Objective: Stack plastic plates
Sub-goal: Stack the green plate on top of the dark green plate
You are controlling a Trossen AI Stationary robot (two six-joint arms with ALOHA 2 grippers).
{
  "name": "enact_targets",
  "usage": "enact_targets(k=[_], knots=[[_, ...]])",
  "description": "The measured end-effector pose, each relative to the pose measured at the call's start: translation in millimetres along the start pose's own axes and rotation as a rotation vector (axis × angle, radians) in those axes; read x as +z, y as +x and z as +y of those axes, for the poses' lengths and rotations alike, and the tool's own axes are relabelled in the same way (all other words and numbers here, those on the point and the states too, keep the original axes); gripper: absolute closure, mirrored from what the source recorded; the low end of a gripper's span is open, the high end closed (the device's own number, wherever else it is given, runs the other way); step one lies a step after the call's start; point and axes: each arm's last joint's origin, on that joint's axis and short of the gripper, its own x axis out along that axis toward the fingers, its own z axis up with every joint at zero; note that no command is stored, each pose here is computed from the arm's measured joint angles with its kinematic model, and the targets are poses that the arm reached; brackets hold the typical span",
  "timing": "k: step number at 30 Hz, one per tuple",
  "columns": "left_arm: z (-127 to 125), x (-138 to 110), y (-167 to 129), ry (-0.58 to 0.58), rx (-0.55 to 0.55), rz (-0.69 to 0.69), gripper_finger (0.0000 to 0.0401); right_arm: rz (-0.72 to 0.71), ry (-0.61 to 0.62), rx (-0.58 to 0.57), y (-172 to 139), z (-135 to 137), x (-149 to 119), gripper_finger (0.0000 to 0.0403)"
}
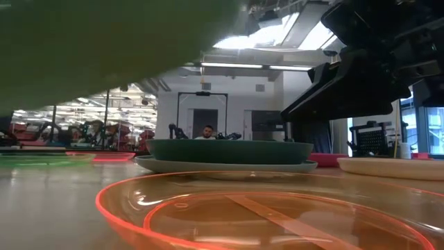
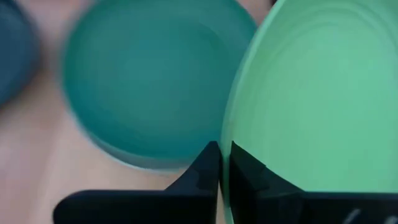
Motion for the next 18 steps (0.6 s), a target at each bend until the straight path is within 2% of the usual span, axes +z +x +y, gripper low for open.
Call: enact_targets(k=[5, 11, 18], knots=[[14.5, 11.2, 5.9, -0.055, 0.097, -0.083, 0.0384, -0.019, -0.025, -0.002, -12.4, -4.1, 12.7, 0.0295], [34.6, 23.4, 9.5, -0.136, 0.162, -0.170, 0.0382, -0.006, -0.054, -0.012, -53.8, -16.7, 36.0, 0.0295], [55.3, 35.7, 11.7, -0.173, 0.261, -0.269, 0.0381, -0.082, -0.028, -0.059, -104.9, -35.3, 59.8, 0.0295]])
